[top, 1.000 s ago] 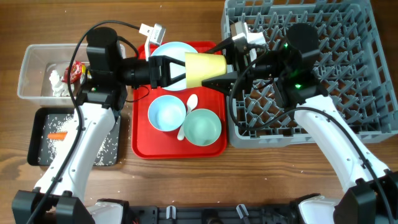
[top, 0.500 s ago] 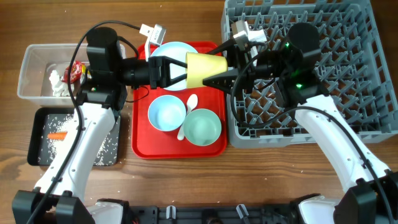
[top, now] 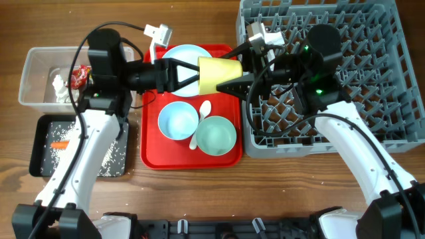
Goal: Sort waste into correct bins and load items into the dishwasher rack
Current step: 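Open the left gripper and carry the cup right over the rack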
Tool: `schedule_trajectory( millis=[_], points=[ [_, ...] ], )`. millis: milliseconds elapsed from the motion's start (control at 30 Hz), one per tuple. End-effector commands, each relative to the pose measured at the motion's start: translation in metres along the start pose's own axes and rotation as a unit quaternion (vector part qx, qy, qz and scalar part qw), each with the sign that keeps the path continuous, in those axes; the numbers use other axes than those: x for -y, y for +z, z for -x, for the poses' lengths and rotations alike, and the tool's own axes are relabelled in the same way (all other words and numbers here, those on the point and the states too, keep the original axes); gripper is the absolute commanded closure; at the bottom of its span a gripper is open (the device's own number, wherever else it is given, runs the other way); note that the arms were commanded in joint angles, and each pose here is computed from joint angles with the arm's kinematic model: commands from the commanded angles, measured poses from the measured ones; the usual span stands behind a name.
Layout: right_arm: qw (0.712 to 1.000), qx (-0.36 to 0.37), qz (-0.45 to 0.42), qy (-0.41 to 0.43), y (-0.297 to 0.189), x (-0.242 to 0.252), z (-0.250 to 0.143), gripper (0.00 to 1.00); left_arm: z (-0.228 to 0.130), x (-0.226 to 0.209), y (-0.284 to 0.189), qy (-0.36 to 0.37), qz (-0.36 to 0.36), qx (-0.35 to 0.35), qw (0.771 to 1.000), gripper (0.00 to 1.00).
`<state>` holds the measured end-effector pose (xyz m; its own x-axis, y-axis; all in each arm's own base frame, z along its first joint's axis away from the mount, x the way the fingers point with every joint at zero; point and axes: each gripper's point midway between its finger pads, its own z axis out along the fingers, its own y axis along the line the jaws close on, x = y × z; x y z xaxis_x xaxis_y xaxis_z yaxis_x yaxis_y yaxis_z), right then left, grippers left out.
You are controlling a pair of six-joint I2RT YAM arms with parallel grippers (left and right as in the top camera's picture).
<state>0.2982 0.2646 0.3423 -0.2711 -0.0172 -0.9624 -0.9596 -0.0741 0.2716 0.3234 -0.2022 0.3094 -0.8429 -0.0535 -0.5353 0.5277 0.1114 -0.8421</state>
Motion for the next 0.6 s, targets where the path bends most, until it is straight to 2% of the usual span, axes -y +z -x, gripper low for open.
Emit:
schedule_trajectory(
  millis=[0, 267, 433, 567],
  points=[
    [1.0, 0.0, 0.007, -0.009, -0.007, -0.003, 0.006, 0.46, 0.016, -0.007, -0.018, 0.003, 0.022, 0.032, 0.999, 0.81],
    [0.999, 0.015, -0.042, 0.017, -0.037, 0.018, 0.013, 0.49, 0.028, -0.019, -0.045, -0.006, 0.045, 0.066, 0.997, 0.81],
    [0.989, 0.047, -0.131, 0.046, -0.076, 0.05, 0.022, 0.5, 0.028, -0.02, -0.046, -0.009, 0.046, 0.067, 0.997, 0.81],
    [0.969, 0.083, -0.22, 0.074, -0.119, 0.079, 0.029, 0.51, 0.028, -0.02, -0.046, -0.009, 0.046, 0.067, 0.997, 0.81]
  ],
)
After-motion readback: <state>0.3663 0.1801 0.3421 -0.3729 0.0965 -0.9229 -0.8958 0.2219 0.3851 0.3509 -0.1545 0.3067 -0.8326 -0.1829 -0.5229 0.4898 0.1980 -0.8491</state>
